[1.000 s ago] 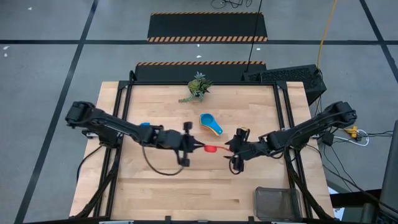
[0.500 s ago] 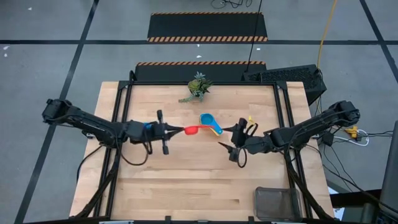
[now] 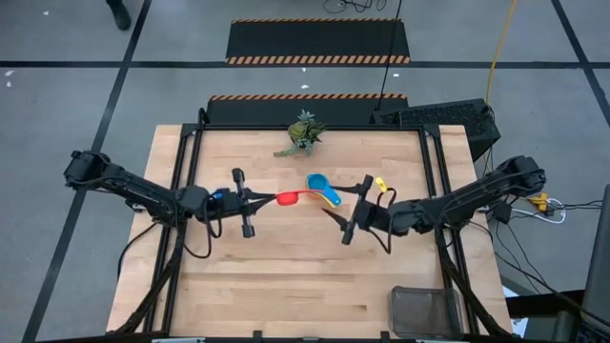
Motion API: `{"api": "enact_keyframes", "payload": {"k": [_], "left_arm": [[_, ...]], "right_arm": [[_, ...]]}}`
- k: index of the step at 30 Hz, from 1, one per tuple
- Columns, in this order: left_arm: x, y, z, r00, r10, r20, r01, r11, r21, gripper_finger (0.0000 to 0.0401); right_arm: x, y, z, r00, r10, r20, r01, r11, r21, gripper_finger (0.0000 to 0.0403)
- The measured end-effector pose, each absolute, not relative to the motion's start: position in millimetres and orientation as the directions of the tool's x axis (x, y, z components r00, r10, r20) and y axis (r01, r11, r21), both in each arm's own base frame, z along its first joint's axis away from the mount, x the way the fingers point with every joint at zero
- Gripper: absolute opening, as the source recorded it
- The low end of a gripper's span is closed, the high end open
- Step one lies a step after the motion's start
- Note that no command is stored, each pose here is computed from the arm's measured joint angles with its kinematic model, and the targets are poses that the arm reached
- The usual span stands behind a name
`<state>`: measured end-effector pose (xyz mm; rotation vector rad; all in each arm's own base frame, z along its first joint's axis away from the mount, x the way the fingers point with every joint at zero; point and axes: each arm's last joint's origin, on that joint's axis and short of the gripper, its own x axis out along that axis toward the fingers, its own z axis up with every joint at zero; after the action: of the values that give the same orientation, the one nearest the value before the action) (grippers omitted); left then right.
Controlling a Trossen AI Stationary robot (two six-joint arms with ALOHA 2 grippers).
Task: Nest measuring cups in basket
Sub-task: Stack the red measuring cup on top of the light blue measuring cup
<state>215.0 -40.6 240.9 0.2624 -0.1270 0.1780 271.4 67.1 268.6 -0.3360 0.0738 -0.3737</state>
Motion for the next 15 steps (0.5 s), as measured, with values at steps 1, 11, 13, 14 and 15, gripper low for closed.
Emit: {"api": "enact_keyframes", "payload": {"k": [1, 11, 13, 14, 15], "left_arm": [[215, -41, 241, 0.976, 0.157, 0.152, -0.191, 0.949, 0.249, 0.0], [215, -42, 241, 0.979, 0.137, 0.154, -0.178, 0.939, 0.293, 0.0], [215, -42, 241, 0.979, 0.133, 0.154, -0.174, 0.939, 0.296, 0.0], [215, -43, 241, 0.979, 0.132, 0.154, -0.173, 0.94, 0.296, 0.0], [215, -43, 241, 0.979, 0.131, 0.154, -0.172, 0.94, 0.296, 0.0]], "right_arm": [[272, 67, 269, 0.929, -0.371, 0.004, 0.35, 0.873, -0.339, 0.0276], [277, 56, 272, 0.934, -0.355, 0.047, 0.35, 0.874, -0.339, 0.0238], [278, 54, 273, 0.938, -0.344, 0.05, 0.34, 0.878, -0.337, 0.0219], [278, 54, 273, 0.938, -0.342, 0.05, 0.339, 0.879, -0.335, 0.0208], [278, 53, 273, 0.938, -0.344, 0.05, 0.341, 0.88, -0.332, 0.0198]]}}
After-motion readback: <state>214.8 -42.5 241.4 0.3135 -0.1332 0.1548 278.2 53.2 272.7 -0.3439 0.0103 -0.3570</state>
